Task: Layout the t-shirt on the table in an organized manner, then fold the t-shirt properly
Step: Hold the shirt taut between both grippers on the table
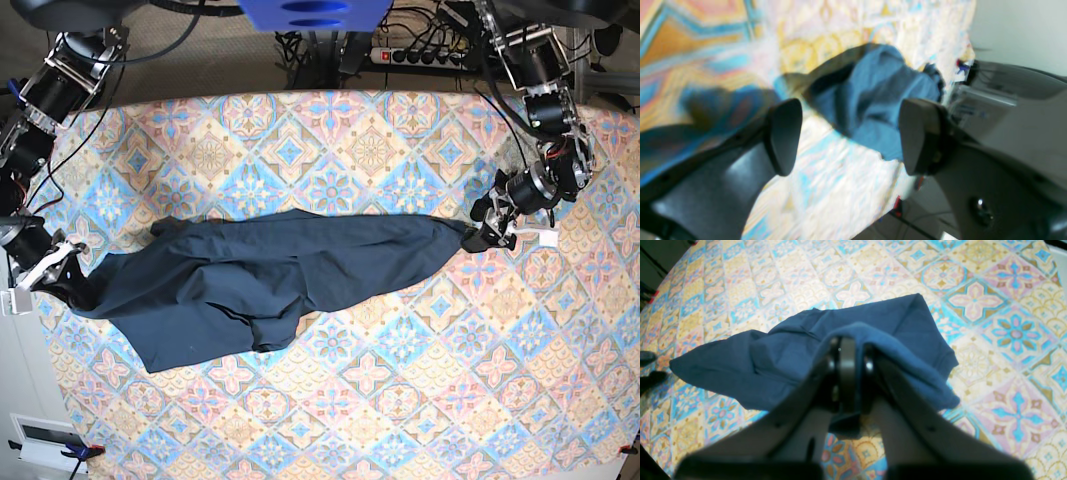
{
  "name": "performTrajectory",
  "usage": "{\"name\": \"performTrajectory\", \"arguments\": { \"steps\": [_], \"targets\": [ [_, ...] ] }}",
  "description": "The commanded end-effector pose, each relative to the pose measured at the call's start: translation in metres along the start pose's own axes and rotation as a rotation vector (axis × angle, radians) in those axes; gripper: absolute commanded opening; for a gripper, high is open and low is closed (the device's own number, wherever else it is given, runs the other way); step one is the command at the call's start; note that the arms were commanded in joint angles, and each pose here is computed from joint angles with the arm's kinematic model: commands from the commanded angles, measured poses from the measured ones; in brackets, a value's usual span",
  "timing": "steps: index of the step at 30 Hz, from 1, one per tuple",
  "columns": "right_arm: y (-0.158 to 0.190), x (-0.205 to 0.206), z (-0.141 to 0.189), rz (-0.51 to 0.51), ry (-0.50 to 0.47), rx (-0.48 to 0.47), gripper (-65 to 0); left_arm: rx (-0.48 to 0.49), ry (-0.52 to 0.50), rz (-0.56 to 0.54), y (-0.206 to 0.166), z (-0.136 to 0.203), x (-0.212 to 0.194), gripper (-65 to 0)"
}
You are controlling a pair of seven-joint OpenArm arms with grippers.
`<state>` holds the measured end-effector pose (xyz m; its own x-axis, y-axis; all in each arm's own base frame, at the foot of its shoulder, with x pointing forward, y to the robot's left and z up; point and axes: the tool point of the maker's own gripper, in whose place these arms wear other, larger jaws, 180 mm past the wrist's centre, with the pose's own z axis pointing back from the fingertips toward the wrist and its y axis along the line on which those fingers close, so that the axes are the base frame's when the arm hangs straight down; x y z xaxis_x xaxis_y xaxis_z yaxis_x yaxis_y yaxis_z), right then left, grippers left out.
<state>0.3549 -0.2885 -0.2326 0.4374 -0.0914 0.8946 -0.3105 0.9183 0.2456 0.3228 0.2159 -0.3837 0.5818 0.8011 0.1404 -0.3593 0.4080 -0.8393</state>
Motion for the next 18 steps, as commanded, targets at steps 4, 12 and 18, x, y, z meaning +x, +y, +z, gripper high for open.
{"name": "performTrajectory", "arguments": {
  "steps": [4,12,18],
  "targets": [
    [0.002,0.027,0.006,0.045,-0.071,0.005,-64.2,-0.062,-0.02,-0.011,-0.024,-0.005,0.017,-20.4],
    [0.002,0.027,0.007,0.045,-0.073,0.002,-64.2,-0.069,-0.004,0.002,-0.023,-0.006,0.009,-20.4],
    [0.002,0.027,0.007,0.045,-0.073,0.002,-64.2,-0.064,-0.016,-0.049,-0.025,0.008,0.003,-20.5]
  ]
}}
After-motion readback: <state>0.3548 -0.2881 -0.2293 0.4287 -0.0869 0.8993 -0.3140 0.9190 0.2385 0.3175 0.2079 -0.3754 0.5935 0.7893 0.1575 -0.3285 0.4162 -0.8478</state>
